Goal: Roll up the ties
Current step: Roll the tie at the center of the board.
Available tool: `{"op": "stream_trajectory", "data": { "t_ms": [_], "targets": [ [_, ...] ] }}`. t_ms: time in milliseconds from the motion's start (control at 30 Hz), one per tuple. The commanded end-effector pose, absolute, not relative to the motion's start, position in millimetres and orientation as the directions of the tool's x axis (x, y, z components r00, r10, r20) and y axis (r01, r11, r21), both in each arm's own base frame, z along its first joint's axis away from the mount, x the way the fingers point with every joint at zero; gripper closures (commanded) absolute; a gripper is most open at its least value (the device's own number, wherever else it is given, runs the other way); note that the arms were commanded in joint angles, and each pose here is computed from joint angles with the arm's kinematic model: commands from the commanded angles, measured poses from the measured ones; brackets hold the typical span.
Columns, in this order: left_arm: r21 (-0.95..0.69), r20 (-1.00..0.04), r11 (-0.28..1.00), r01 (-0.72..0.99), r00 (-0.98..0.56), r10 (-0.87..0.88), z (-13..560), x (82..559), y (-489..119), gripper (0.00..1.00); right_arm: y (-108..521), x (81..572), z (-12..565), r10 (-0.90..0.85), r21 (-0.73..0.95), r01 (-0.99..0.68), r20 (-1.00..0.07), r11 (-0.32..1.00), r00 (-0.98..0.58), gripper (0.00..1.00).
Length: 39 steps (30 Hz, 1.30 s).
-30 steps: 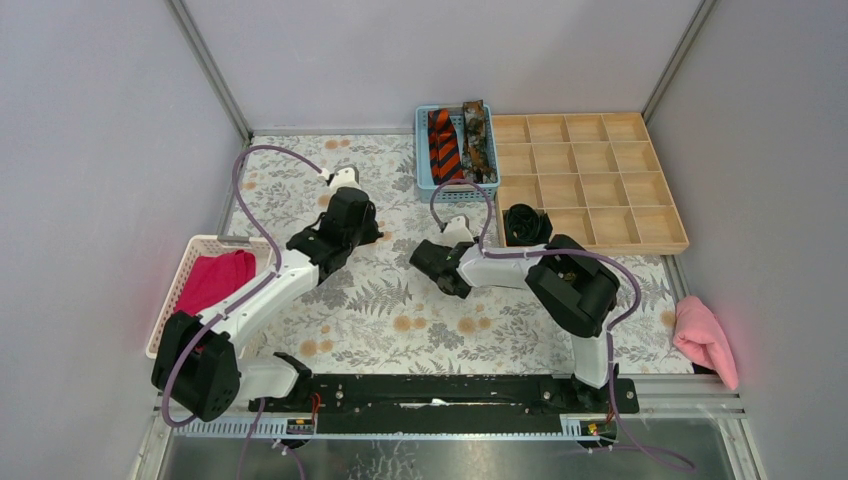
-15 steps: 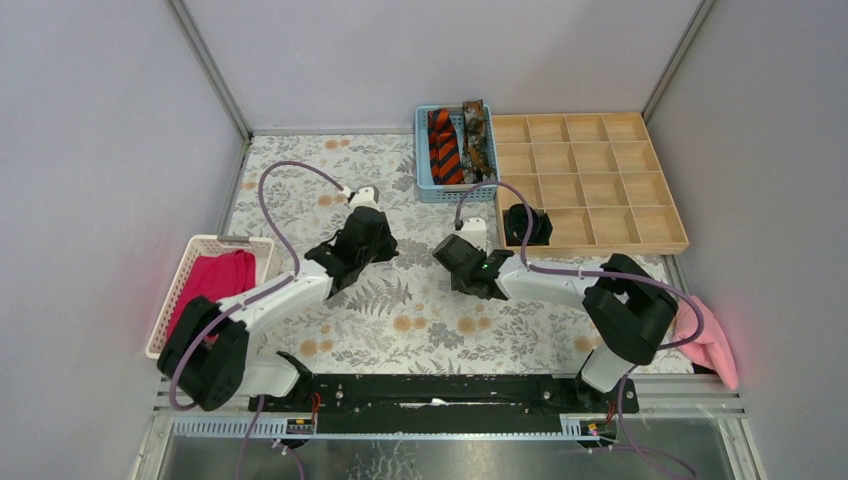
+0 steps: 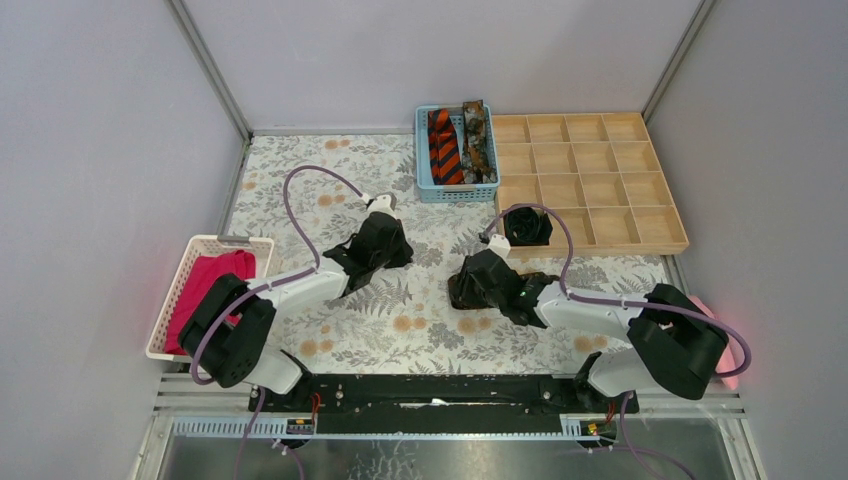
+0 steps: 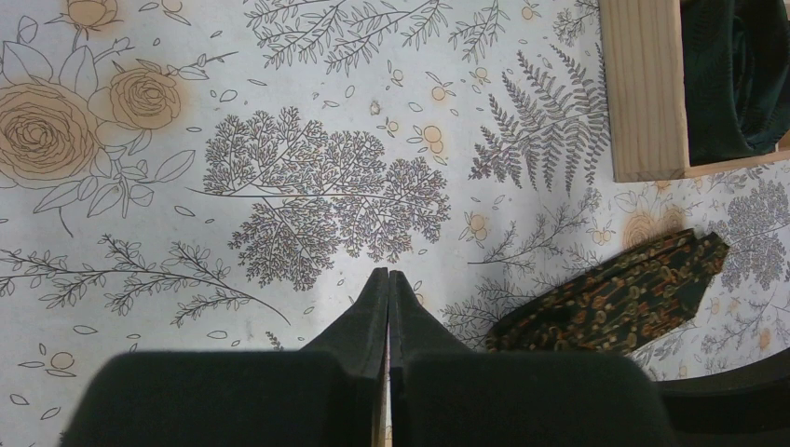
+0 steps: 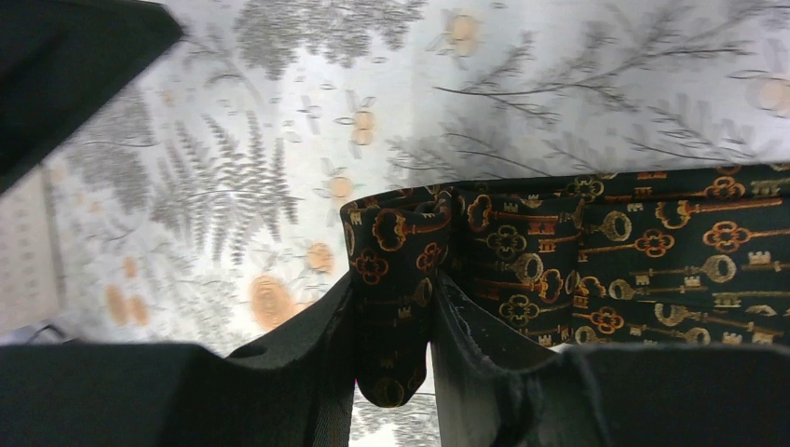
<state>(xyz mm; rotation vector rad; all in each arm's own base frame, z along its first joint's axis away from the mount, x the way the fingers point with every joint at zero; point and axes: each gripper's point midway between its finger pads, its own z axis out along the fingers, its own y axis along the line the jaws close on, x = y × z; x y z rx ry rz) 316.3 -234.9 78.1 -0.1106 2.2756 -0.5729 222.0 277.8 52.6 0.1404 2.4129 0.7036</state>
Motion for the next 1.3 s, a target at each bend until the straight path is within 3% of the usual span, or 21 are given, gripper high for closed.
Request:
{"op": "stream_trajectory", "data": {
  "t_ms": [0,233,367,600,1267],
  "targets": [
    [-0.442,-0.713,0.891,0.109,-0.645,-0.275,93,323,-234,1.00,314,228,79,0.305,0.656,-0.112,-0.486,0.746,-0.819,0.63],
    [-0.423,-0.715,0.899,0.116,-0.652,-0.252,82,323,-234,1.00,327,225,78,0.306,0.724,-0.116,-0.424,0.679,-0.852,0.64],
    [-0.437,-0.705,0.891,0.125,-0.662,-0.252,78,324,-240,1.00,327,222,82,0.352,0.814,-0.101,-0.355,0.573,-0.866,0.64],
    [-0.475,-0.702,0.862,0.178,-0.668,-0.249,77,321,-251,1.00,308,219,75,0.402,0.849,-0.045,-0.295,0.527,-0.867,0.64],
    [-0.520,-0.751,0.706,0.481,-0.651,-0.109,90,320,-339,1.00,256,209,78,0.531,0.918,0.050,-0.182,0.393,-0.828,0.67]
  ]
}}
